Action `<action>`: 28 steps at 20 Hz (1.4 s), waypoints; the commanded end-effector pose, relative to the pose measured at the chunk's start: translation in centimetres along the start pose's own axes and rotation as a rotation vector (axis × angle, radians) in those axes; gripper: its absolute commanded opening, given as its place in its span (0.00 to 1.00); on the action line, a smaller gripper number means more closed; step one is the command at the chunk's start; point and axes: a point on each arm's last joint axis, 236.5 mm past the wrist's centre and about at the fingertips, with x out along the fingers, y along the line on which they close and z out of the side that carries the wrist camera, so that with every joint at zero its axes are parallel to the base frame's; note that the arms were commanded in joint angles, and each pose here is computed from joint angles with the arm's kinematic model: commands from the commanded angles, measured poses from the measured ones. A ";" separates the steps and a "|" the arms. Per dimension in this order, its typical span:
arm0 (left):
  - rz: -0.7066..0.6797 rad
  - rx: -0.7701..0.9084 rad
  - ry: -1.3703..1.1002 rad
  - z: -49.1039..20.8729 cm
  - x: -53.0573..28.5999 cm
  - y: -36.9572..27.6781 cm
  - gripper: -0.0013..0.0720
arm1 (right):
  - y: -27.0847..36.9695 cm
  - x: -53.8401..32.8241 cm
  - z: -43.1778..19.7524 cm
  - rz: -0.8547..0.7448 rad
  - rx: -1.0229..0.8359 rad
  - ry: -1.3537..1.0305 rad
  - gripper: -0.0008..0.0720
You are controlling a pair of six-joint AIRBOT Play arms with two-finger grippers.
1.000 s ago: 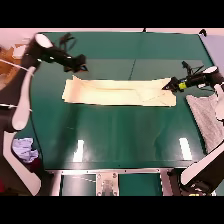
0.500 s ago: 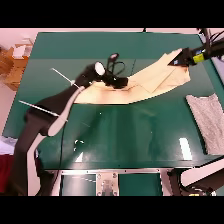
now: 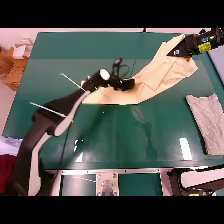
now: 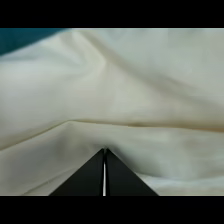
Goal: Fold the shirts.
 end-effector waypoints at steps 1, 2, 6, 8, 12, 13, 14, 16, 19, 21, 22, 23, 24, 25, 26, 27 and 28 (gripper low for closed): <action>-0.036 -0.027 0.062 2.6 -7.8 0.5 0.05 | 1.5 1.1 1.2 0.010 0.042 -0.037 0.04; -0.036 -0.019 0.066 3.8 -11.6 0.9 0.05 | 2.4 2.0 1.7 0.020 0.034 -0.050 0.04; -0.003 0.021 0.015 6.9 -26.9 2.5 0.05 | 8.3 11.1 2.9 0.103 -0.017 -0.062 0.04; 0.029 0.055 -0.032 7.3 -33.3 3.2 0.05 | 12.1 18.1 2.2 0.154 -0.028 -0.041 0.04; 0.099 0.088 -0.120 7.6 -41.6 5.1 0.05 | 19.5 33.3 -0.6 0.237 -0.019 -0.094 0.05; 0.108 0.077 -0.131 7.6 -42.4 5.7 0.05 | 20.7 36.2 -1.6 0.250 0.001 -0.112 0.23; 0.116 0.084 -0.138 7.7 -42.9 6.3 0.05 | 21.5 38.7 -2.8 0.254 0.008 -0.113 0.62; 0.120 0.077 -0.139 7.6 -43.2 6.9 0.05 | 21.8 40.2 -4.7 0.255 -0.020 -0.061 0.75; 0.120 0.100 -0.135 7.5 -43.0 7.0 0.05 | 17.5 34.5 -1.5 0.203 -0.028 -0.018 0.65; 0.120 0.100 -0.135 7.5 -43.0 7.0 0.05 | 11.9 28.9 1.2 0.117 0.032 -0.019 0.65; 0.120 0.100 -0.134 7.5 -43.0 7.0 0.05 | 8.3 26.1 1.9 0.057 0.076 -0.008 0.66; 0.120 0.099 -0.135 7.5 -43.0 7.0 0.05 | 5.2 23.8 2.0 0.010 0.124 0.012 0.71; 0.120 0.099 -0.135 7.5 -43.0 7.0 0.05 | 2.1 21.8 1.5 -0.021 0.179 0.044 0.75; 0.120 0.095 -0.135 7.5 -43.0 7.0 0.05 | -0.5 20.6 0.5 -0.041 0.239 0.081 0.76; 0.120 0.095 -0.135 7.5 -43.0 7.0 0.05 | -2.6 20.3 -0.7 -0.056 0.290 0.114 0.80; 0.120 0.095 -0.135 7.5 -43.0 7.0 0.05 | -4.4 20.6 -2.3 -0.069 0.340 0.148 0.83; 0.120 0.093 -0.135 7.5 -43.0 7.0 0.05 | -6.3 21.3 -4.2 -0.083 0.397 0.180 0.83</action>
